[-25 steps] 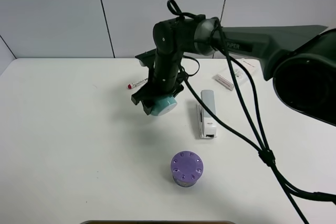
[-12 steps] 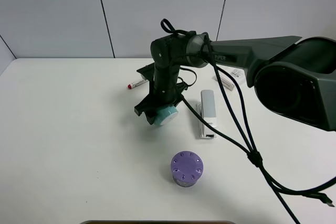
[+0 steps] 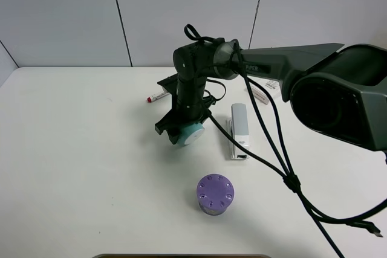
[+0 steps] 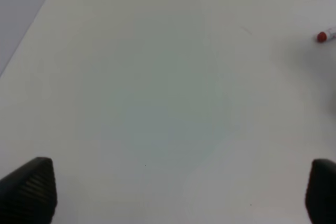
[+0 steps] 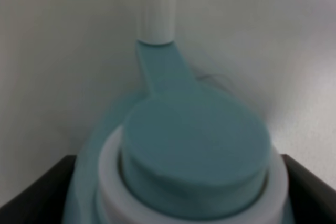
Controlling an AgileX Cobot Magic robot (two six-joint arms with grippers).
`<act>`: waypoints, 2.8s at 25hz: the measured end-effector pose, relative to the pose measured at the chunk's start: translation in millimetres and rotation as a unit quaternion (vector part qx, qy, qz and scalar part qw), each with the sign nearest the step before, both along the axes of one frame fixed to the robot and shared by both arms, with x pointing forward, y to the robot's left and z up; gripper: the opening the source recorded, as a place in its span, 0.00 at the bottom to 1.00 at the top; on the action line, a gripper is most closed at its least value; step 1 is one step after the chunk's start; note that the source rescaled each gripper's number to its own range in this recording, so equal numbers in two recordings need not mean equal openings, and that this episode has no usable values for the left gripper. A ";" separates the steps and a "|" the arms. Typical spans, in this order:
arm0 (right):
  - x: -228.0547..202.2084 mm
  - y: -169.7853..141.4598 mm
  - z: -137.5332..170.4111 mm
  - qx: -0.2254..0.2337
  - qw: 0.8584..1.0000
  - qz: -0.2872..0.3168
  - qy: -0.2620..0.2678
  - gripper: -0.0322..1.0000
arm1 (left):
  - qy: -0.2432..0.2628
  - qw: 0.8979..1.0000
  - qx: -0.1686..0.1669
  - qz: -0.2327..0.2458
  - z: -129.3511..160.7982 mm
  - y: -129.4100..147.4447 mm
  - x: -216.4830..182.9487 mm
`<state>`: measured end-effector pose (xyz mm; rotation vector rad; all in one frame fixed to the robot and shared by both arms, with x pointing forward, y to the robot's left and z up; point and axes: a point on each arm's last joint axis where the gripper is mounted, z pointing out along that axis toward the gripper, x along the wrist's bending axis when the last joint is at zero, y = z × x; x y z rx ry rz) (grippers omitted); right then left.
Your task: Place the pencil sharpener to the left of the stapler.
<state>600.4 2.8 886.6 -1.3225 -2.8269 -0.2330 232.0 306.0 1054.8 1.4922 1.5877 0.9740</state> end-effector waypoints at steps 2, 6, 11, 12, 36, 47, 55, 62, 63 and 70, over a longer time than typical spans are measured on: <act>0.0 0.0 0.0 0.000 1.000 0.000 0.000 0.03 | 0.000 1.000 0.000 0.000 0.0 0.0 0.0; 0.0 0.0 0.0 0.000 1.000 0.000 0.000 0.03 | 0.000 1.000 0.000 0.000 0.0 0.0 0.0; 0.4 0.3 0.1 0.002 1.000 0.000 -0.002 0.11 | 0.000 1.000 0.000 0.000 0.0 0.0 0.0; 1.4 1.0 -0.9 0.005 1.000 -0.001 -0.007 0.17 | 0.000 1.000 0.000 0.000 0.0 0.0 0.0; 18.8 16.2 65.4 0.024 0.999 0.005 -0.023 0.79 | 0.000 1.000 0.000 0.000 0.0 0.0 0.0; 16.9 14.8 140.6 0.075 0.993 0.007 -0.087 0.79 | 0.000 1.000 0.000 0.000 0.0 0.0 0.0; -5.5 -5.9 224.6 0.118 0.980 0.008 -0.161 0.79 | 0.000 1.000 0.000 0.000 0.0 0.0 0.0; -43.8 -41.5 274.1 0.120 0.973 0.007 -0.197 0.79 | 0.000 1.000 0.000 0.000 0.0 0.0 0.0; -49.8 -47.5 274.9 0.113 0.974 0.007 -0.197 0.79 | 0.000 1.000 0.000 0.000 0.0 0.0 0.0; -108.0 -102.5 291.8 0.079 0.974 0.006 -0.212 0.79 | 0.000 1.000 0.000 0.000 0.0 0.0 0.0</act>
